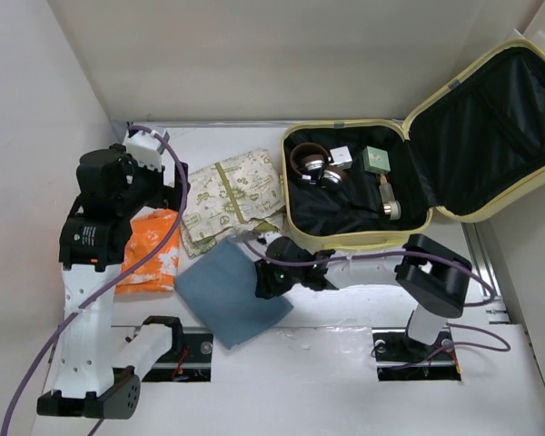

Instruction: Pack the luggage

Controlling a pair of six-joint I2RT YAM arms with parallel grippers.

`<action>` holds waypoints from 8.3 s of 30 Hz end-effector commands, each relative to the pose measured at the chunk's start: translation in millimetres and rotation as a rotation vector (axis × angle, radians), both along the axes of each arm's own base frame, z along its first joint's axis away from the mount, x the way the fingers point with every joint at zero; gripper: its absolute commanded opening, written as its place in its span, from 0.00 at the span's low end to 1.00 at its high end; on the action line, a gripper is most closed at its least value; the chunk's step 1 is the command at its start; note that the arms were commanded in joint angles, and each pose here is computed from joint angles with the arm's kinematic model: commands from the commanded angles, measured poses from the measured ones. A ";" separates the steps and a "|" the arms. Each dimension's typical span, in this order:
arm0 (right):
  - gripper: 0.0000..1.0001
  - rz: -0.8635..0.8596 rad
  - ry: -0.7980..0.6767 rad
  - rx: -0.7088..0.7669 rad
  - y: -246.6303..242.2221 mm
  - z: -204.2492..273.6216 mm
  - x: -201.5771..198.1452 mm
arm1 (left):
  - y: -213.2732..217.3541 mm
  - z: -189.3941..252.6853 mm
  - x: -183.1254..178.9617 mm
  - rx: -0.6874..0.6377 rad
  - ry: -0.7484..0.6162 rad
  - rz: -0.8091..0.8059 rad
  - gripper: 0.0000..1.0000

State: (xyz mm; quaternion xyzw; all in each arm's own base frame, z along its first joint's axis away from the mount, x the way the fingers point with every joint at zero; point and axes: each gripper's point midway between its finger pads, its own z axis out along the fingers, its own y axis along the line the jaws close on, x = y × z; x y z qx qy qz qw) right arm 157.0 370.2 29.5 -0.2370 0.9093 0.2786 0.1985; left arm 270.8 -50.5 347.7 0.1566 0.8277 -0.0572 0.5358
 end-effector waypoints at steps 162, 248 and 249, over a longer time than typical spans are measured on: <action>0.88 -0.270 -0.392 -0.232 -78.8 176.1 134.8 | 280.9 -293.9 -94.9 -0.134 0.844 0.578 1.00; 0.89 -1.086 -0.440 -0.462 -386.7 222.9 56.6 | -371.1 74.1 130.1 -0.595 -0.018 -0.706 0.00; 0.89 -1.078 -0.434 -0.453 -384.4 222.0 56.7 | -371.9 50.7 144.5 -0.600 0.026 -0.676 0.00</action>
